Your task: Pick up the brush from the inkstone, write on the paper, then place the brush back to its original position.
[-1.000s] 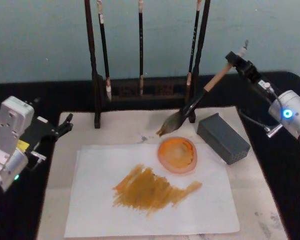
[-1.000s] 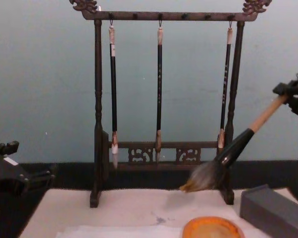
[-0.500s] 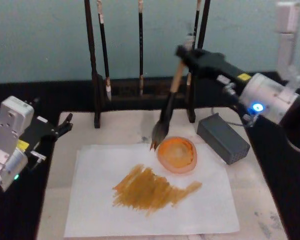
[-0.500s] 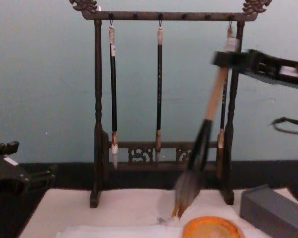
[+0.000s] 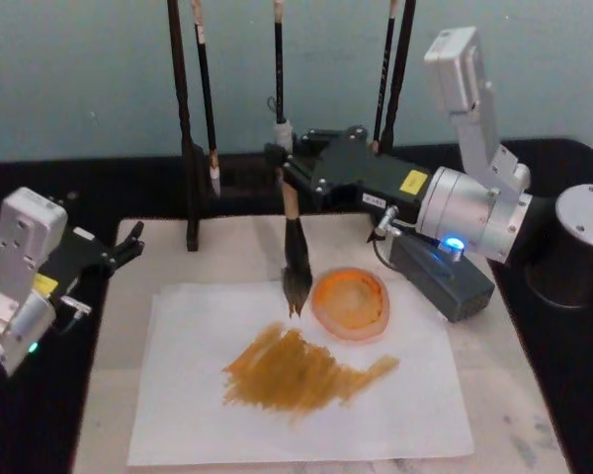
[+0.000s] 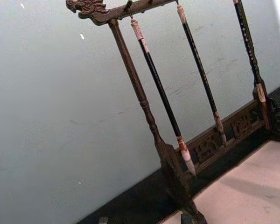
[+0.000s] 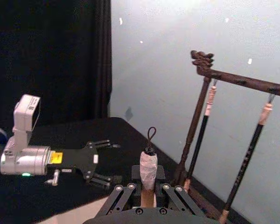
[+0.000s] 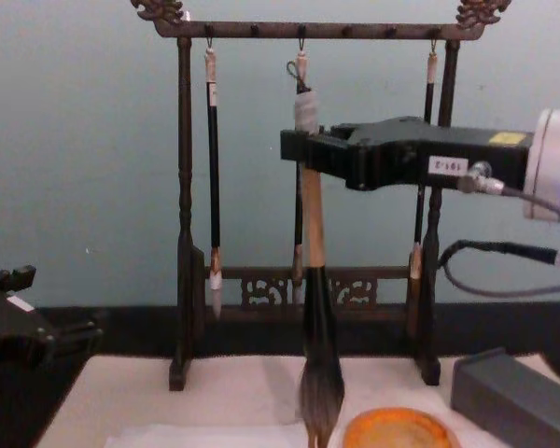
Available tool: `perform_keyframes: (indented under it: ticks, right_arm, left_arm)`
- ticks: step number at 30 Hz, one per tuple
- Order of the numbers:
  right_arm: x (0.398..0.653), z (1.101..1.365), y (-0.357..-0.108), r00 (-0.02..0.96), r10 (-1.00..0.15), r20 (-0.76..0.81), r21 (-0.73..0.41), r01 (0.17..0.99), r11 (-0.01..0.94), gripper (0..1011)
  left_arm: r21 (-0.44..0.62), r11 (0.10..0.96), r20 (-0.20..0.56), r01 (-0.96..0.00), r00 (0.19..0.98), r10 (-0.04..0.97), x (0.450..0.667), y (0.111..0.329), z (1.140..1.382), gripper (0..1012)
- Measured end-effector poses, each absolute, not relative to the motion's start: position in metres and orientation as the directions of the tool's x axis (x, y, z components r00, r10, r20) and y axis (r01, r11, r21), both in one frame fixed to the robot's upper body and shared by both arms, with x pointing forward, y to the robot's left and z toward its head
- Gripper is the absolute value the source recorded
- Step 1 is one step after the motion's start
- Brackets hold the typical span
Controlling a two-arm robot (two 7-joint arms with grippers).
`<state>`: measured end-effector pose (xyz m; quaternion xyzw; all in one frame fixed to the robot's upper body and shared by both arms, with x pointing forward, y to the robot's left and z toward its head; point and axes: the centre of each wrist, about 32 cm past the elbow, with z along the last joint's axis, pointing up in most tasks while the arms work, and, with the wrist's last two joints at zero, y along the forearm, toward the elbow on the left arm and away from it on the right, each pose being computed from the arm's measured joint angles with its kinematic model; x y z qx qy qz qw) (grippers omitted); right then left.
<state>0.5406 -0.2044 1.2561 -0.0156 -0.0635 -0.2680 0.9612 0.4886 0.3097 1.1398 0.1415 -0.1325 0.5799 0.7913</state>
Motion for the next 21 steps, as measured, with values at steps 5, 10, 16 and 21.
perform_keyframes:
  ticks: [5,10,16,21]
  right_arm:
    - [0.5386,1.2536,-0.2035,0.854,-0.514,0.087,0.016,0.514,0.858,163]
    - [0.5383,1.2532,-0.2033,0.854,-0.513,0.081,0.016,0.514,0.858,163]
    - [0.5384,1.2536,-0.2029,0.855,-0.511,0.091,0.013,0.512,0.859,163]
    - [0.5384,1.2537,-0.2027,0.855,-0.510,0.096,0.011,0.511,0.859,163]
  left_arm:
    - [0.070,0.287,0.374,-0.955,0.292,0.880,0.4886,0.3096,1.1398,1010]
    - [0.070,0.287,0.374,-0.955,0.292,0.880,0.4886,0.3097,1.1398,1010]
    - [0.070,0.287,0.374,-0.955,0.292,0.880,0.4886,0.3097,1.1398,1010]
    - [0.070,0.287,0.374,-0.955,0.292,0.880,0.4886,0.3097,1.1398,1010]
